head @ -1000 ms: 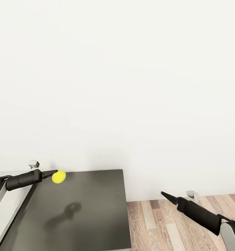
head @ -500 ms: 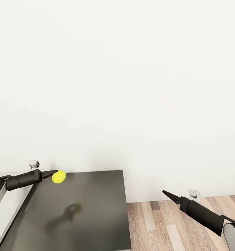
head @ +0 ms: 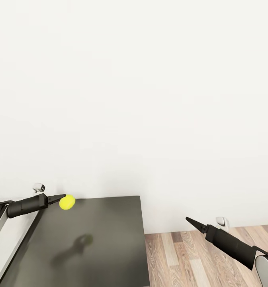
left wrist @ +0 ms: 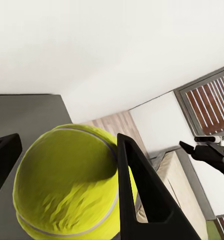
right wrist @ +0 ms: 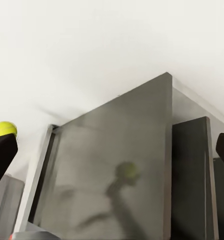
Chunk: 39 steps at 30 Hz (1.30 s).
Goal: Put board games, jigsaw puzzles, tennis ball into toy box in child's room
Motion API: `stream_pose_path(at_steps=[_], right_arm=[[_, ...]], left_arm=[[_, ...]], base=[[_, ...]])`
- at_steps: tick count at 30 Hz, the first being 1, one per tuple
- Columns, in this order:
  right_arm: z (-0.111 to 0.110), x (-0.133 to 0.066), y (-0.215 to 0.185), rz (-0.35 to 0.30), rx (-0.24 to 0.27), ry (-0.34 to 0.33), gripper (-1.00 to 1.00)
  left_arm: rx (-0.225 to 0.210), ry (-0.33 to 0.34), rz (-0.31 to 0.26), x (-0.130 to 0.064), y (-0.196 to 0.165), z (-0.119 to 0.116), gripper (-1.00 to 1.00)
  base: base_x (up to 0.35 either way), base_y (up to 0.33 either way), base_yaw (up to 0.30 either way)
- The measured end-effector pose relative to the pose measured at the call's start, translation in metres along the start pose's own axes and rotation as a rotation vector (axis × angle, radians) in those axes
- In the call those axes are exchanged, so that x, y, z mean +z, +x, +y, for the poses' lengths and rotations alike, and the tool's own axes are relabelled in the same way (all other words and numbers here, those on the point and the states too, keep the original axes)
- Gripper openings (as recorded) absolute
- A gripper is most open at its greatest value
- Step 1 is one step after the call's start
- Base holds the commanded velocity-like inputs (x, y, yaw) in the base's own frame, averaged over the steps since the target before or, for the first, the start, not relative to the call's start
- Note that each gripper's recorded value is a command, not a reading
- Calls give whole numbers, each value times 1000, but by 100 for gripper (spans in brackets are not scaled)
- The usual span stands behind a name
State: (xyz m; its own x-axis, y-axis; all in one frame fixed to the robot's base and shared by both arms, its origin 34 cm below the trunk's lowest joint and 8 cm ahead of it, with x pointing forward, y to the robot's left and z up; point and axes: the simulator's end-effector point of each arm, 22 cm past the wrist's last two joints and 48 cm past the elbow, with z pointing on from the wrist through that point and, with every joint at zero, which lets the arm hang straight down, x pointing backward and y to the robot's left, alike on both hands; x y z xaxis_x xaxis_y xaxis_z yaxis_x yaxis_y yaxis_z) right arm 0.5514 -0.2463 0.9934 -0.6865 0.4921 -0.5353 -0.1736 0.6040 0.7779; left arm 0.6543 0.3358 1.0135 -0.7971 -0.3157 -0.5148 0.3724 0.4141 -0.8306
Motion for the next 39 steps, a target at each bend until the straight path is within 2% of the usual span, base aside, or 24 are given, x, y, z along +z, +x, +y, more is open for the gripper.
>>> stream_pose_path(at_steps=[13,39], right_arm=[[13,-5,-7,-17,-15,-40,100],[32,-12,-17,-43,-44,-80,100]], left_arm=[[19,8,-8,-2,-5,-10,-100],[57,30,-24,-3,-15,-32,-100]], base=[[0,0,0],[0,0,0]])
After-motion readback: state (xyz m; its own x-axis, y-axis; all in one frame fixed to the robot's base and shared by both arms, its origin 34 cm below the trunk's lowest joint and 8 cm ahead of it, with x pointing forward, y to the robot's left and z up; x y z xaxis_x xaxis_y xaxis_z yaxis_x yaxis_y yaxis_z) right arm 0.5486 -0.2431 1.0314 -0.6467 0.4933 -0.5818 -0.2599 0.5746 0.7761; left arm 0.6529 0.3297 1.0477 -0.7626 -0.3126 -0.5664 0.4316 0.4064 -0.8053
